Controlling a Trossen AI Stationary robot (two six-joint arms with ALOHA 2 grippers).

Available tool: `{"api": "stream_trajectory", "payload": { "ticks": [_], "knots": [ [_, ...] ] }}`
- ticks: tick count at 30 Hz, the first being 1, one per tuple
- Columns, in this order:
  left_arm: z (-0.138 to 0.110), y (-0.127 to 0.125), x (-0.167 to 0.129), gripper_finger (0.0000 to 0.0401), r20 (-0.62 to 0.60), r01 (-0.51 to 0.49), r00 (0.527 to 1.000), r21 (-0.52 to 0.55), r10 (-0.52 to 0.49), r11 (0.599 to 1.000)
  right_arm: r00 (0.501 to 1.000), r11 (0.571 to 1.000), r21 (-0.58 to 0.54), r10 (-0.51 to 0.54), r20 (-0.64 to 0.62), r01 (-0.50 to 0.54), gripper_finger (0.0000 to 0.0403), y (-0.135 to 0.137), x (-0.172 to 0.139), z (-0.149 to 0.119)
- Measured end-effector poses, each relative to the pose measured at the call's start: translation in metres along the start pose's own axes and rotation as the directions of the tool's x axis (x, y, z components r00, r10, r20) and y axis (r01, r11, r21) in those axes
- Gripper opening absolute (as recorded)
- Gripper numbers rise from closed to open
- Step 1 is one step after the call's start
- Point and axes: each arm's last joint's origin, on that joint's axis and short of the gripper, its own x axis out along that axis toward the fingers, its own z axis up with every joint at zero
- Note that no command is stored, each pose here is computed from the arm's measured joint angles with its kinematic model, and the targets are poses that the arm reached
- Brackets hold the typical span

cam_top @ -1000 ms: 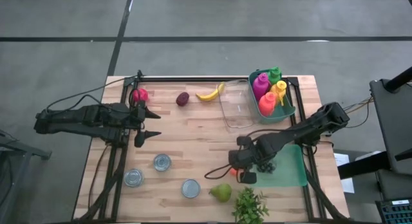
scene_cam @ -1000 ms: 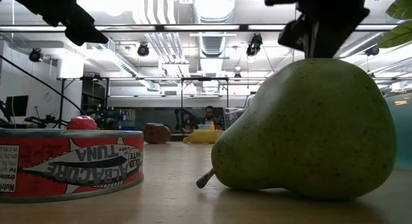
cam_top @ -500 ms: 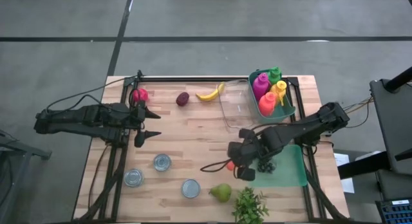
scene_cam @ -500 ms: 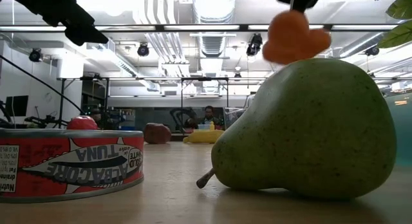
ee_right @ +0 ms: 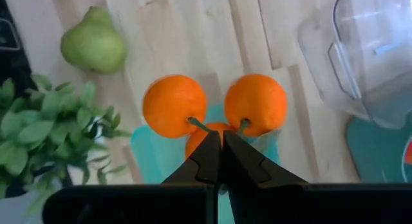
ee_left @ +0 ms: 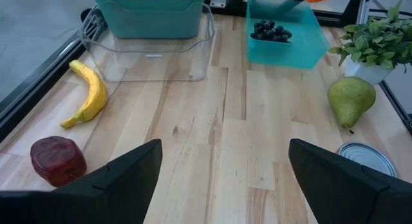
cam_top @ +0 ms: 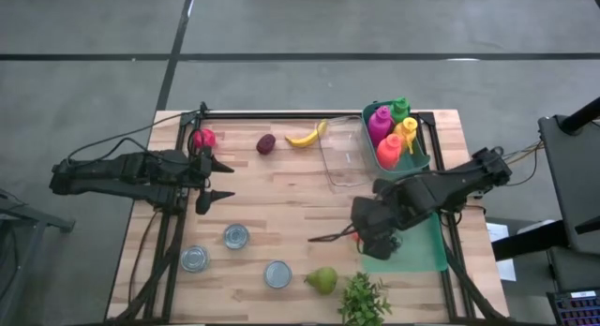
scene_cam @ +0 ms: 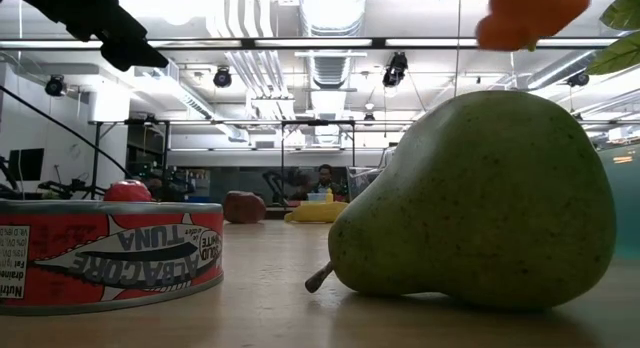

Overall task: Pick & Place Food Item
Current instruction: Put the tangerines into the green transparent bin

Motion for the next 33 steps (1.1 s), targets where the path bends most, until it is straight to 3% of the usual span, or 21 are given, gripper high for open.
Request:
{"api": "stream_trajectory", "payload": {
  "ticks": [13, 21, 27, 33],
  "knots": [
    [0.000, 0.000, 0.000, 0.0343, 0.000, 0.001, 1.000, 0.000, -0.001, 1.000, 0.998, 0.982, 0.185, -0.051, 0.040, 0.043, 0.0009, 0.007, -0.017, -0.043],
    [0.000, 0.000, 0.000, 0.0343, 0.000, 0.000, 1.000, 0.000, 0.000, 1.000, 0.992, 0.953, 0.278, -0.126, -0.010, 0.123, 0.0009, 0.004, 0.005, -0.071],
    [0.000, 0.000, 0.000, 0.0343, 0.000, 0.000, 1.000, 0.000, 0.000, 1.000, 0.978, 0.884, 0.420, -0.196, -0.067, 0.205, 0.0009, -0.010, 0.027, -0.097],
    [0.000, 0.000, 0.000, 0.0343, 0.000, 0.000, 1.000, 0.000, 0.000, 1.000, 0.993, 0.863, 0.491, -0.114, -0.036, 0.117, 0.0009, -0.017, 0.046, -0.129]
  ]
}}
